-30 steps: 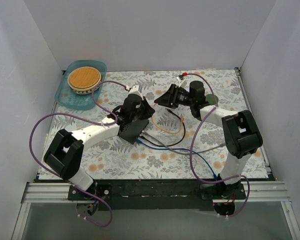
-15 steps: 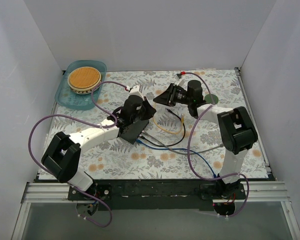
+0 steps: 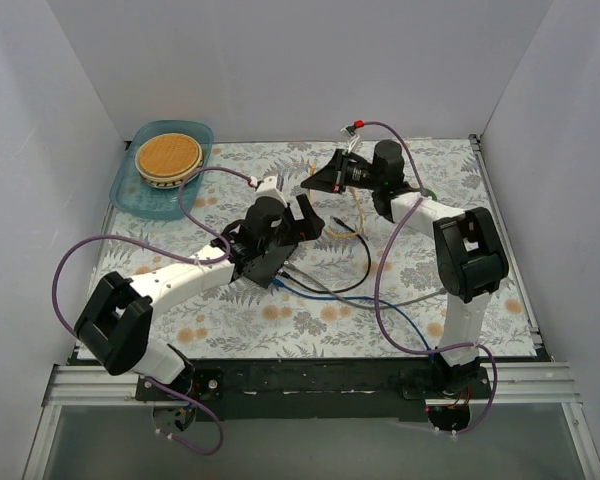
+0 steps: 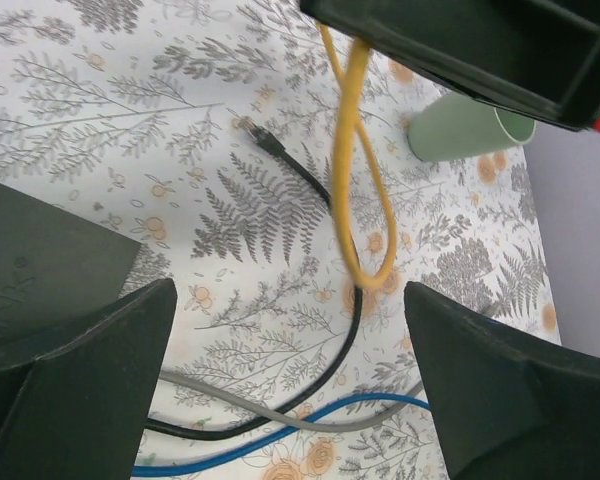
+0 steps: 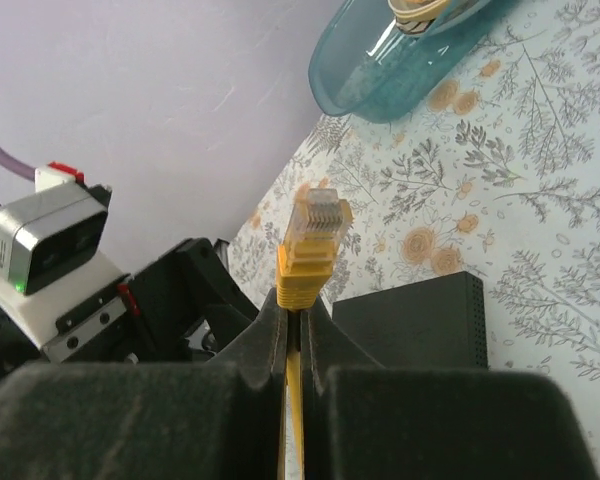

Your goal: Insert the plug into the switch port

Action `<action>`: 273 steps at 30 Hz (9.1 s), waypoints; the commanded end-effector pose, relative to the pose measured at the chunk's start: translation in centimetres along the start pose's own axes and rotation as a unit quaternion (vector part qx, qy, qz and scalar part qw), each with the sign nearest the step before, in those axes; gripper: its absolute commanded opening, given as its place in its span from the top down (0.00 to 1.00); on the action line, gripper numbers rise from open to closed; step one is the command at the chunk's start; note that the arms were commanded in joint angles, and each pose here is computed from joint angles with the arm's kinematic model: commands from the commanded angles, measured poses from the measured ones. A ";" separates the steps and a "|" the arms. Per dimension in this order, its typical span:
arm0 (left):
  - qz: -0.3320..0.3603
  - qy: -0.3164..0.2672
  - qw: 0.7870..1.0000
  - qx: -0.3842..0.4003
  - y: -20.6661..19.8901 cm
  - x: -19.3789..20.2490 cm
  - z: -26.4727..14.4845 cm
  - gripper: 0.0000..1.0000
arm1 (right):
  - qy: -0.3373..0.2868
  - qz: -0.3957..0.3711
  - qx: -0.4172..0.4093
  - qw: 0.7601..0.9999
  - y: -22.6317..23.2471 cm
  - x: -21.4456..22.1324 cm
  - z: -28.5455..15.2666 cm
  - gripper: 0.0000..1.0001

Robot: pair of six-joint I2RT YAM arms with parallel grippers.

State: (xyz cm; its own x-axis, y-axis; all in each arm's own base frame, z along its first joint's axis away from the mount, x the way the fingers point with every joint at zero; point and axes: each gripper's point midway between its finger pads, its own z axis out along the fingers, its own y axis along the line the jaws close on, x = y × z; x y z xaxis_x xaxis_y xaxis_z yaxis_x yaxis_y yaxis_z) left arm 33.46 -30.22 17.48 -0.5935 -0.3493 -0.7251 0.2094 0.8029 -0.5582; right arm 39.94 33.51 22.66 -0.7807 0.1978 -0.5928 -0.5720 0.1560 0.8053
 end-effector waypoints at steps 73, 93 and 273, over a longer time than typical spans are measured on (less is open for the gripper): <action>-0.149 -0.051 0.986 0.052 -3.4 -7.9 -5.1 1.00 | 0.049 -0.422 0.307 0.852 5.5 6.6 -4.2 0.46; -0.170 -0.037 0.981 0.085 -4.8 -7.7 -6.1 1.00 | -0.023 -0.448 0.359 0.819 4.5 5.3 -3.3 0.93; -0.049 0.078 0.990 -0.103 15.7 1.8 2.5 0.21 | 0.267 -0.307 0.325 0.854 -10.0 19.4 -3.0 0.99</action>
State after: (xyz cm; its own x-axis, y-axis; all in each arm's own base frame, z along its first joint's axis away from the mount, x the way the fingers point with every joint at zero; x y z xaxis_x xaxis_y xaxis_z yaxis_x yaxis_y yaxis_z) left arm 37.61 -19.15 6.35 -0.7160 -0.3797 -0.5858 -0.0485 0.8642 -0.5009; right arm 28.50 31.60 2.51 -0.4864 -0.5890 -0.6454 -0.8050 0.5893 0.0688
